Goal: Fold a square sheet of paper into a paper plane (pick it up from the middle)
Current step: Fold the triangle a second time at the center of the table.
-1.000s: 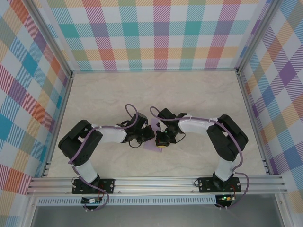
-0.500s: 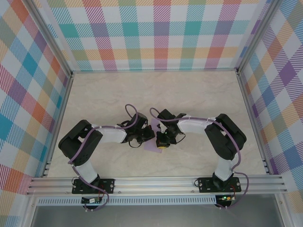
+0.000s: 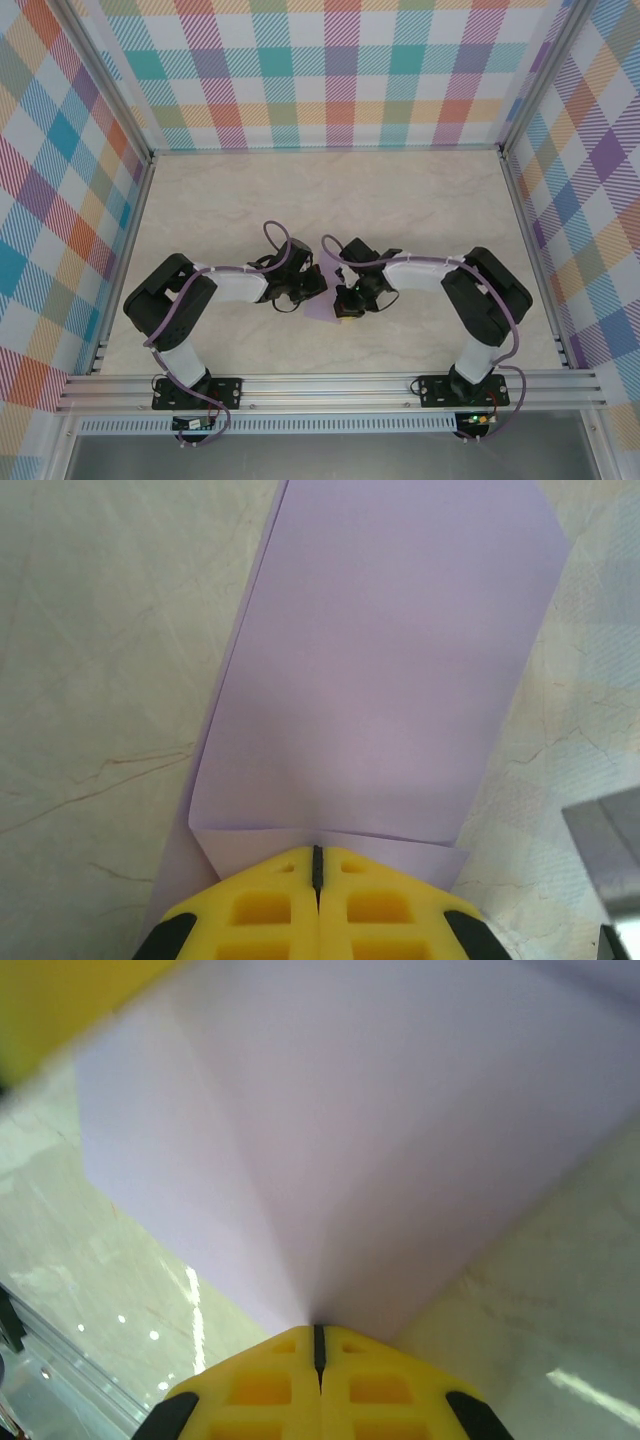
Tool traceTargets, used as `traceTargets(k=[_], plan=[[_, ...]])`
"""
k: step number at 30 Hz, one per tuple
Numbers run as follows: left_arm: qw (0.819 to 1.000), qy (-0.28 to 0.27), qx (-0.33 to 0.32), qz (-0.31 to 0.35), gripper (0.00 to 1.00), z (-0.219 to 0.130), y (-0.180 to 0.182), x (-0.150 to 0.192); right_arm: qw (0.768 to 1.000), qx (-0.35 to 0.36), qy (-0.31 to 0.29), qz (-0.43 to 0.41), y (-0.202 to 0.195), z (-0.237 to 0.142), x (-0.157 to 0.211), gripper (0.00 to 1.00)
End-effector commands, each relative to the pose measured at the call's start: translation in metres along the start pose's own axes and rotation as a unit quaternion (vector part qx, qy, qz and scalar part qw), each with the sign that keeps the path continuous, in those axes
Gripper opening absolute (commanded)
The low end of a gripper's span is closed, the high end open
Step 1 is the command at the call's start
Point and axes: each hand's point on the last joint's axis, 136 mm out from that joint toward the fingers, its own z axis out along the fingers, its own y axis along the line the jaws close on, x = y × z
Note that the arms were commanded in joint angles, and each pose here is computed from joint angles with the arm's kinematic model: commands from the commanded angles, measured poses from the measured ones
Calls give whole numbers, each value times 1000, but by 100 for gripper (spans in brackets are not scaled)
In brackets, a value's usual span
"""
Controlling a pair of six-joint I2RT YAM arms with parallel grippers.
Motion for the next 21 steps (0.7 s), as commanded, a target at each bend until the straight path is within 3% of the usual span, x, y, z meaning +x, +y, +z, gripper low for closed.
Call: traceTargets(k=[1,10,15,21], plan=[[992,34,-120,-31,1,5,71,30,995,39,86,27,-27,1,56,0],[993,33,-108,-28,1,4,64,28,999,-2,-37,-26,25,-30,-6,0],[993,32,-107,-28,1,3,63,28,998,6,-53,-20,30,-17,-34,0],[993,24,-113,-32,0,-1,66,27,998,14,-61,-1,21,-2,-43,0]])
